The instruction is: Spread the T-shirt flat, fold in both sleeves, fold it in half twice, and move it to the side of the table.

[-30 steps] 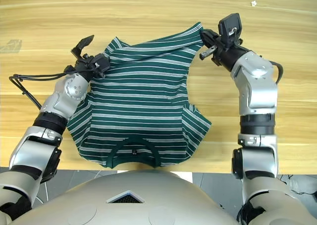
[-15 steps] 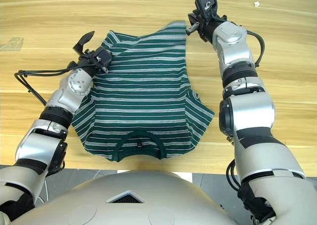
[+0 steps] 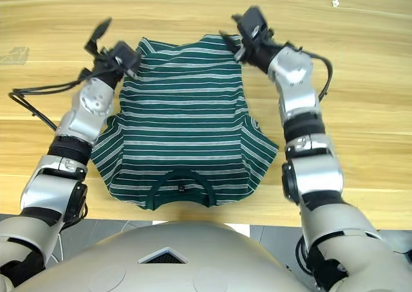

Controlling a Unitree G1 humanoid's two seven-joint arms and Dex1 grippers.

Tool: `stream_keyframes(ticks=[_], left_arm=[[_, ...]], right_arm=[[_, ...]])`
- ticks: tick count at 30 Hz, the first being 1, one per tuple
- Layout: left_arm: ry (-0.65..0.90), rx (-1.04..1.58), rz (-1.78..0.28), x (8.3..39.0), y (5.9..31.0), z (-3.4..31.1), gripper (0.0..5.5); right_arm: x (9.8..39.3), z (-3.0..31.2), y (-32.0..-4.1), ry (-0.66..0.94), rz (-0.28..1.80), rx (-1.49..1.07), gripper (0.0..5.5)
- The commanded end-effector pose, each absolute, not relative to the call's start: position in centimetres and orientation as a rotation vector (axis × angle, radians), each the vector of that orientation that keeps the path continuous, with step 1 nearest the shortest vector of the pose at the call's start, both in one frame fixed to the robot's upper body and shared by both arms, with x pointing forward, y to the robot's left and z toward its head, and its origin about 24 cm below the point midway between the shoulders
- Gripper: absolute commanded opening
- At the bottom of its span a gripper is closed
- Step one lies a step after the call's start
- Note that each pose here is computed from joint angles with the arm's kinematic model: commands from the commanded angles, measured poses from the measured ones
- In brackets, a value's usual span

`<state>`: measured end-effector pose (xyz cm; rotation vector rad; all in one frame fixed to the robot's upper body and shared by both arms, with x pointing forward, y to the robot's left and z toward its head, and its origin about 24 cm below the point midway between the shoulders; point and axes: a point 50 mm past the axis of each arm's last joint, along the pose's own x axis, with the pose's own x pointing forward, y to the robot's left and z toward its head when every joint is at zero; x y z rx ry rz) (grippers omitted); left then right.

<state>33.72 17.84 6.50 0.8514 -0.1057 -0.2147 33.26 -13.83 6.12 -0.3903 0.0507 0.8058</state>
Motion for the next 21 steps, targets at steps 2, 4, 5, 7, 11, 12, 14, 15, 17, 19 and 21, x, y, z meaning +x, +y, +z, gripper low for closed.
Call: stream_keyframes(ticks=[2, 4, 5, 7, 11, 12, 14, 15, 17, 19, 21], left_arm=[[-0.273, 0.684, -0.223, 34.1, 17.2, 13.0, 4.3], [-0.256, 0.706, -0.211, 34.5, 17.6, 13.3, 4.3], [-0.227, 0.717, -0.2, 34.9, 18.0, 13.1, 4.3], [-0.132, 0.764, -0.196, 35.7, 18.8, 11.8, 4.3], [0.063, 0.915, -0.343, 36.6, 18.1, 7.7, 4.3], [0.096, 0.956, -0.367, 37.0, 17.9, 7.3, 4.3], [0.132, 1.024, -0.366, 37.8, 18.0, 7.2, 4.3], [0.138, 1.044, -0.36, 38.1, 18.0, 7.4, 4.3], [0.136, 1.061, -0.367, 38.6, 17.4, 7.7, 4.3], [0.125, 1.072, -0.391, 38.7, 16.8, 7.6, 4.3], [0.116, 1.085, -0.411, 38.6, 16.4, 7.4, 4.3]], right_arm=[[26.7, 4.5, -13.3, 0.155, 1.045, -0.448, 2.05], [24.8, 3.8, -13.1, 0.198, 1.104, -0.484, 2.05], [24.2, 3.5, -13.0, 0.217, 1.121, -0.498, 2.05], [23.5, 2.4, -13.1, 0.272, 1.141, -0.546, 2.05], [22.5, 1.0, -14.6, 0.349, 1.206, -0.738, 2.05], [22.2, 1.0, -15.1, 0.361, 1.24, -0.794, 2.05], [21.9, 1.2, -15.7, 0.371, 1.287, -0.886, 2.05], [21.8, 1.4, -15.9, 0.368, 1.296, -0.908, 2.05], [21.1, 1.9, -16.3, 0.368, 1.331, -0.943, 2.05], [20.1, 2.4, -16.6, 0.375, 1.399, -0.959, 2.05], [18.6, 2.9, -16.8, 0.397, 1.49, -0.957, 2.05]])
